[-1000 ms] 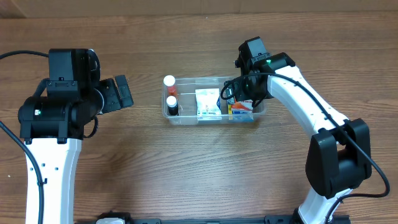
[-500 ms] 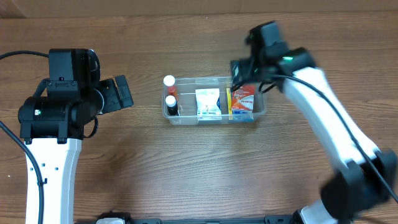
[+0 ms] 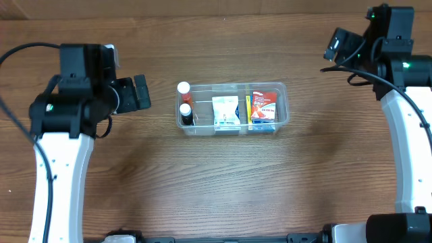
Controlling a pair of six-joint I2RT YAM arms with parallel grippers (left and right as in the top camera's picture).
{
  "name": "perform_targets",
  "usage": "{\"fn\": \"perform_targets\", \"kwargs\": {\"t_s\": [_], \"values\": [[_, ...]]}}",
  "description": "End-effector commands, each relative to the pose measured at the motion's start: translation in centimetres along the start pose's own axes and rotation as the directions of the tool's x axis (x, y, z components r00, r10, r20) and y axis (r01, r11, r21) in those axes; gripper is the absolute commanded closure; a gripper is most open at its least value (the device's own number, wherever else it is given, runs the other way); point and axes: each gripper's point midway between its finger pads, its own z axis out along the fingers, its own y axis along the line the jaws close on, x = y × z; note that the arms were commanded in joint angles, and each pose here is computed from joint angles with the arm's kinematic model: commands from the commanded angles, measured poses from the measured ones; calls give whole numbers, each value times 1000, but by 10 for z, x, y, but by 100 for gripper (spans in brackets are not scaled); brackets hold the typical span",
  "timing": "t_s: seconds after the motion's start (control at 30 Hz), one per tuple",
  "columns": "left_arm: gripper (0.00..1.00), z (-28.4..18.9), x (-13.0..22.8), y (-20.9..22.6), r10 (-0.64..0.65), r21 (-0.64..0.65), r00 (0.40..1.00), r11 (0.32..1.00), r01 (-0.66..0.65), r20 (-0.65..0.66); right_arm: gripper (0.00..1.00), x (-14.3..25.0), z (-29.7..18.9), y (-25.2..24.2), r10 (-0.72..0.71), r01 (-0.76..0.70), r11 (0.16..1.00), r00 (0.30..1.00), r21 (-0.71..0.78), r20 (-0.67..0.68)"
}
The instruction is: Pack container
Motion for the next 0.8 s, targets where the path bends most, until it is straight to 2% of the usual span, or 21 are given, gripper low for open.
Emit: {"fn": "perform_targets", "kwargs": {"t_s": [0.0,0.1,0.33,0.6,0.77], "values": [[0,17,16,3,37,-5,994,999,-38,-101,0,-3,-21,0,23,-22,999,999,-26,25],[0,11,17,5,39,-16,995,999,-40,-90,0,0,-42,-6,23,-23,1000,999,-12,41],[0,-47,25,-1,92,16,993,995,-94,75,0,43,-84,-21,38,-37,999,998,-17,42],[0,-78,93,10,91,53,948,992,-113,307,0,140,-88,-40,-5,7,999,999,-44,39],[0,-81,126,23,14,60,921,997,-40,388,0,175,-90,-55,-6,6,1000,1000,-10,11]]}}
